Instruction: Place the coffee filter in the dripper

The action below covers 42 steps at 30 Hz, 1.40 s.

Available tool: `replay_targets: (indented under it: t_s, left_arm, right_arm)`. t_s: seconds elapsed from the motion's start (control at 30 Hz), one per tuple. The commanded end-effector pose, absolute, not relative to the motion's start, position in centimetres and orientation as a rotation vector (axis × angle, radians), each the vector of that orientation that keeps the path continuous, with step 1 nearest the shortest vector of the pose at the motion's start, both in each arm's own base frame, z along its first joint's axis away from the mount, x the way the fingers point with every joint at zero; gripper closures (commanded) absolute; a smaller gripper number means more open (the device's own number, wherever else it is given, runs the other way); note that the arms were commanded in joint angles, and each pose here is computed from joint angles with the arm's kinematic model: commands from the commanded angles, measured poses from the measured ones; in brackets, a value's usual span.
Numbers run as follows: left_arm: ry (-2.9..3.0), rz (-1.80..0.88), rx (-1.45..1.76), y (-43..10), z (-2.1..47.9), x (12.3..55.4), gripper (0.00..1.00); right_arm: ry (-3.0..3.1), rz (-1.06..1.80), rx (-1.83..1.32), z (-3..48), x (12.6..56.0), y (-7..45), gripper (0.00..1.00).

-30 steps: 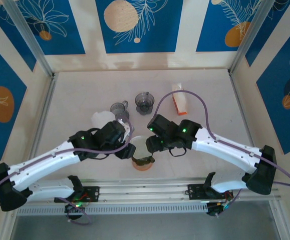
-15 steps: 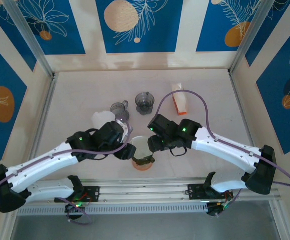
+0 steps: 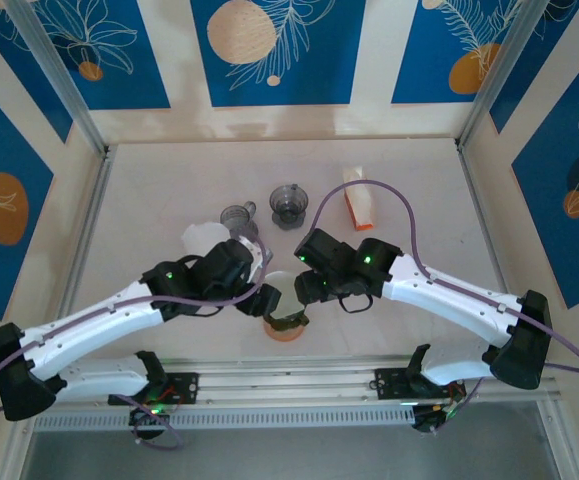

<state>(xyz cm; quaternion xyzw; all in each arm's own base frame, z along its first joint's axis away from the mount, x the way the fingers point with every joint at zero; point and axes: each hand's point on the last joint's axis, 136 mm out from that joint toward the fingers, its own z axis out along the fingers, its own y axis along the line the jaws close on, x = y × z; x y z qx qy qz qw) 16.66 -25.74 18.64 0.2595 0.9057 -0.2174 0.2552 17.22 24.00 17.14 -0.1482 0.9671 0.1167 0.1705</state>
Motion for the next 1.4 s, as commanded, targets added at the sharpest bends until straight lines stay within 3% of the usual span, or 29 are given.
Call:
replay_targets:
  t_s: [0.0, 0.13, 0.3, 0.47, 0.83, 1.17, 1.37]
  left_arm:
    - [2.468, -0.524, 0.713, -24.7, 18.5, 16.6, 0.30]
    - [2.505, -0.470, 0.721, -23.7, 17.7, 16.3, 0.40]
    - [2.533, -0.435, 0.718, -22.8, 17.0, 15.9, 0.45]
    - [2.532, -0.435, 0.715, -22.8, 17.1, 16.0, 0.45]
    - [2.450, -0.598, 0.669, -24.3, 19.4, 15.9, 0.30]
    - [2.519, -0.499, 0.687, -23.2, 17.2, 15.7, 0.41]
    - [2.517, -0.507, 0.685, -23.2, 17.2, 15.6, 0.42]
  right_arm:
    - [2.761, 0.331, -0.412, 17.2, 17.0, 24.1, 0.44]
    - [2.765, 0.319, -0.409, 17.1, 16.9, 23.9, 0.44]
    - [2.768, 0.300, -0.402, 16.9, 17.0, 23.6, 0.44]
    - [2.774, 0.301, -0.401, 16.8, 17.0, 23.7, 0.44]
    - [2.778, 0.314, -0.405, 16.5, 16.8, 23.9, 0.44]
    - [2.777, 0.315, -0.407, 16.5, 16.8, 23.9, 0.44]
    - [2.749, 0.343, -0.413, 17.5, 17.0, 24.3, 0.43]
